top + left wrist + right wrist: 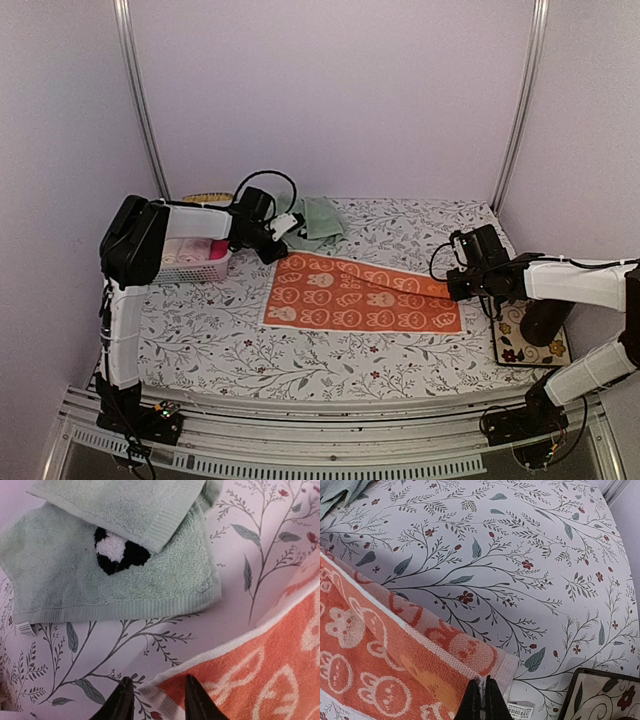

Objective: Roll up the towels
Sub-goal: Pick up the towel from the center of the board.

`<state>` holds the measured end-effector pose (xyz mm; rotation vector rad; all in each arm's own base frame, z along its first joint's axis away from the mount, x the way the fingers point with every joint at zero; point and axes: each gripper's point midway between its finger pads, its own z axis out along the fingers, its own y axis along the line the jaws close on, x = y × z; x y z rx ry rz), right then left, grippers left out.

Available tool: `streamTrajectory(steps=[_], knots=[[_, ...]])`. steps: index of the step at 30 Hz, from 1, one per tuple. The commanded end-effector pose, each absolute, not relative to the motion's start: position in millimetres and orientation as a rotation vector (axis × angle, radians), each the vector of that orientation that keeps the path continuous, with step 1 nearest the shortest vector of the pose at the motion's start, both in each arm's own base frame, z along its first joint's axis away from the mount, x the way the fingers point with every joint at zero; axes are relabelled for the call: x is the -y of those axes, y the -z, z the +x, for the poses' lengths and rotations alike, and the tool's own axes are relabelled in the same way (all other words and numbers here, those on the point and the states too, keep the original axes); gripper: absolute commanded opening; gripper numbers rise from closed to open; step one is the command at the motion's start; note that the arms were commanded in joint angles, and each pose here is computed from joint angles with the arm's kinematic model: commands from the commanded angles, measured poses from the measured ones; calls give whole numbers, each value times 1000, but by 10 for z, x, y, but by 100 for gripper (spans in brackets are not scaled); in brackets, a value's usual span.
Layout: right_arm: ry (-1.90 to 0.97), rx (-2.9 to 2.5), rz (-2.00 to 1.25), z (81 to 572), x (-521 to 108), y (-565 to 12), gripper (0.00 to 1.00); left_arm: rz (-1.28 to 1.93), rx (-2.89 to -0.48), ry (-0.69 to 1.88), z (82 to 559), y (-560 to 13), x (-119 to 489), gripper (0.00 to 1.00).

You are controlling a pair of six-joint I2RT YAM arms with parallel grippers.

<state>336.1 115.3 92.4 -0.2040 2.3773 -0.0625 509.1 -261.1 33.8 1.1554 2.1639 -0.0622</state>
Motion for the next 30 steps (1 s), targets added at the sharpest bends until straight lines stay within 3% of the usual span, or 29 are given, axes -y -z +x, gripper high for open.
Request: streamTrajectory(steps=[1, 8, 11, 13, 30], knots=[[89, -2374, -175, 3324, -1101, -947, 2, 1247, -2054, 91, 5088, -558, 2671, 36], [90, -2371, -175, 3313, -1103, -955, 2, 1345, -2006, 221, 5089, -621, 2786, 36], [88, -2364, -176, 3306, -1109, -974, 2, 1330, -2043, 197, 5183, -574, 2730, 24], [88, -2360, -174, 3308, -1107, -983, 2, 1310, -2068, 174, 5229, -541, 2676, 22], [89, -2352, -187, 3295, -1142, -1007, 2, 1210, -2183, 438, 5143, -472, 2524, 32]])
